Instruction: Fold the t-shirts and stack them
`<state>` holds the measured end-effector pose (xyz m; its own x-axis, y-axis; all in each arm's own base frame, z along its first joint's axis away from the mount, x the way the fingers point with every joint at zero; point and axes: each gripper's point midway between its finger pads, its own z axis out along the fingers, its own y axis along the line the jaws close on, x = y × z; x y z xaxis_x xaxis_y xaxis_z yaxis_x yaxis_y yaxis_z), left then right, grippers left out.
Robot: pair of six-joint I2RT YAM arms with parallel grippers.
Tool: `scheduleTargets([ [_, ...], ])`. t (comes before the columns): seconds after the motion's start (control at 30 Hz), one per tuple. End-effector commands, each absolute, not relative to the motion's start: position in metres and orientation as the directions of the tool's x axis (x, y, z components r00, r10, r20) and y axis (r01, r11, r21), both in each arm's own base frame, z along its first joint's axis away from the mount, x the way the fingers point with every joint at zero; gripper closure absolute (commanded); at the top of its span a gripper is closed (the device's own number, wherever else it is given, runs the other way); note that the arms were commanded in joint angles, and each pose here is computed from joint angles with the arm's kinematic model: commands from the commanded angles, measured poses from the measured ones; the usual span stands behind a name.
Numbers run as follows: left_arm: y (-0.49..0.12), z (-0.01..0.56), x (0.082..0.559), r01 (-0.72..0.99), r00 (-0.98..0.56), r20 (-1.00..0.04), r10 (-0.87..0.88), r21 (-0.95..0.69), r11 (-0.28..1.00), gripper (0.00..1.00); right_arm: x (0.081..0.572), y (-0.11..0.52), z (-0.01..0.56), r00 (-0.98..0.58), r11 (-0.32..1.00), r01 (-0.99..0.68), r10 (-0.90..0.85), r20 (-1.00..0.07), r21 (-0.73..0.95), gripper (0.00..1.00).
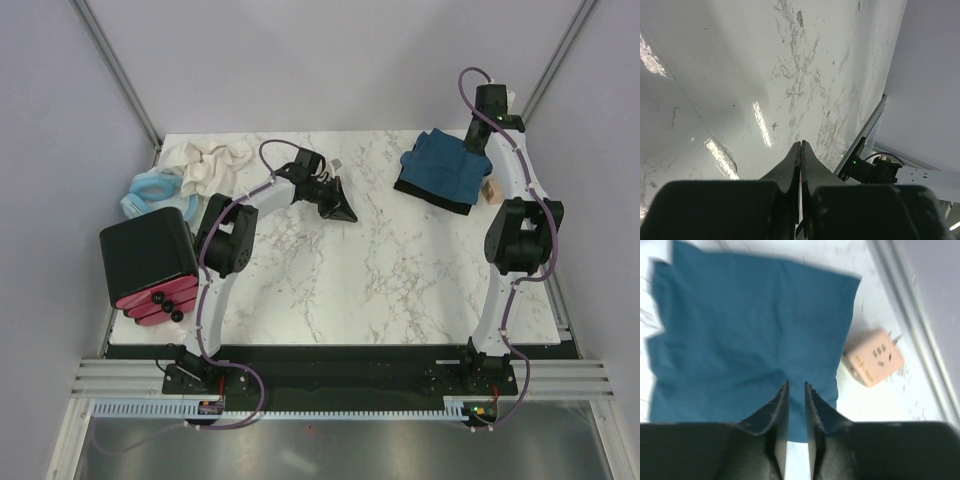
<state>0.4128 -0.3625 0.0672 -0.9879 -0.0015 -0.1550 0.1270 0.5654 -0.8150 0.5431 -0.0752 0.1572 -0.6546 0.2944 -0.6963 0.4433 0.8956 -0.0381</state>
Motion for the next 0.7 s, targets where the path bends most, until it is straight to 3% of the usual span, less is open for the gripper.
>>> scheduleTargets([
  [0.0, -0.356, 0.110, 0.415, 0.229, -0.963, -0.269, 0.007, -0.805, 0.548, 0.98, 0.554, -0.070, 0.183, -0.612, 0.903, 0.430, 0.299, -0.732, 0.009, 0.85],
  [0.17, -0.349, 0.108, 0.409, 0.224, -0.964, -0.265, 0.008, -0.799, 0.559, 0.98, 0.549, -0.081, 0.153, -0.622, 0.875, 0.483, 0.308, -0.720, -0.043, 1.00],
  [0.4, -0.342, 0.103, 0.396, 0.210, -0.970, -0.243, 0.018, -0.793, 0.571, 0.98, 0.561, -0.093, 0.123, -0.621, 0.850, 0.519, 0.304, -0.723, -0.089, 1.00],
  [0.67, -0.335, 0.108, 0.390, 0.206, -0.969, -0.247, 0.012, -0.780, 0.591, 0.98, 0.567, -0.090, 0.073, -0.715, 0.864, 0.486, 0.309, -0.627, -0.129, 1.00],
])
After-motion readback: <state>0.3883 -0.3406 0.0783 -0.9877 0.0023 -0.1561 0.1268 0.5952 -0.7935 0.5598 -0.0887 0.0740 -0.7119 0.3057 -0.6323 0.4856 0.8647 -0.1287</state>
